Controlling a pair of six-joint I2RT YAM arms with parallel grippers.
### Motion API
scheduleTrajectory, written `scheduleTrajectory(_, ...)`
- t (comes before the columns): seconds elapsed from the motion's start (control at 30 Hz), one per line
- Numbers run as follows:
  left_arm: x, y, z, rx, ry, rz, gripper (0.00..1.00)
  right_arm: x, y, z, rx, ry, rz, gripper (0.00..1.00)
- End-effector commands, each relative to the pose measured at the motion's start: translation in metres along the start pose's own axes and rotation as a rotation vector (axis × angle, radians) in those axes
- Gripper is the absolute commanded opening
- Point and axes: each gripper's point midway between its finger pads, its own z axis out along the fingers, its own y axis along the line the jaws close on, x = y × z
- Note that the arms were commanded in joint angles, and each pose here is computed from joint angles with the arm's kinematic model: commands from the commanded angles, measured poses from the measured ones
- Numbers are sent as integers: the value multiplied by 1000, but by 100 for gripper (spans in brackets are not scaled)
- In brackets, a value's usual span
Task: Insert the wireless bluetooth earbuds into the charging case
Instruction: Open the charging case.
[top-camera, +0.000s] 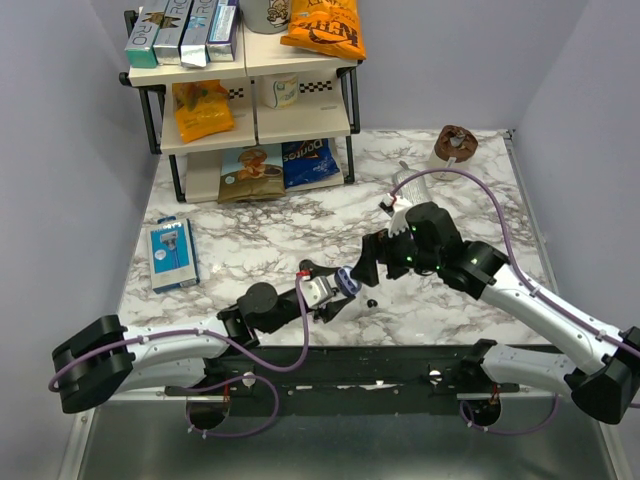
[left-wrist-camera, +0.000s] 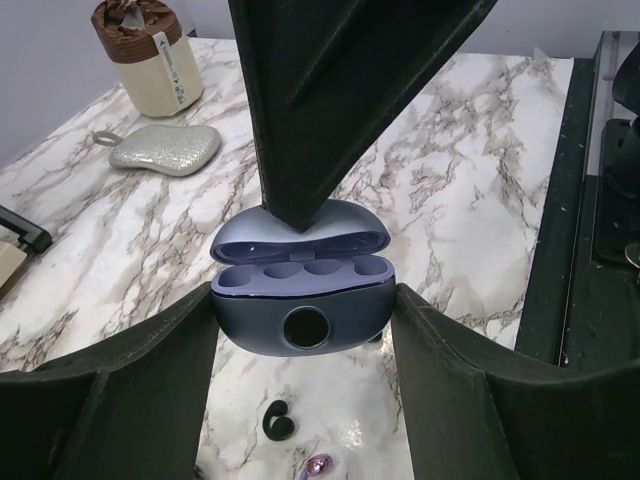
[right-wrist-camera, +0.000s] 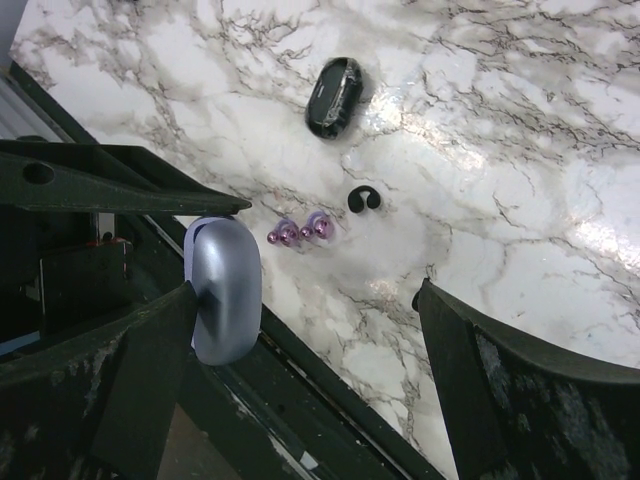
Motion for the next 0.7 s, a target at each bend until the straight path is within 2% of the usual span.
scheduleTrajectory(0.0,-9,0,-4,-9,-37,16,0,4,-10,-4,57,0,4,100)
scheduleTrajectory(0.33,-9,-2,-5,-7,-36,15,0,-11,-1,-14,26,-53,-9,100)
scheduleTrajectory(0.5,-10,1,-5,-29,-34,14,0,-11,24,-15,-112,-46,-21,100)
scheduleTrajectory(0.6,-13,3,-4,-36,-40,16,0,-5,28,-9,-145,-17,-15,95)
scheduleTrajectory(0.67,-15,4,-3,-41,-43,20,0,-2,29,-5,-159,-5,-8,88)
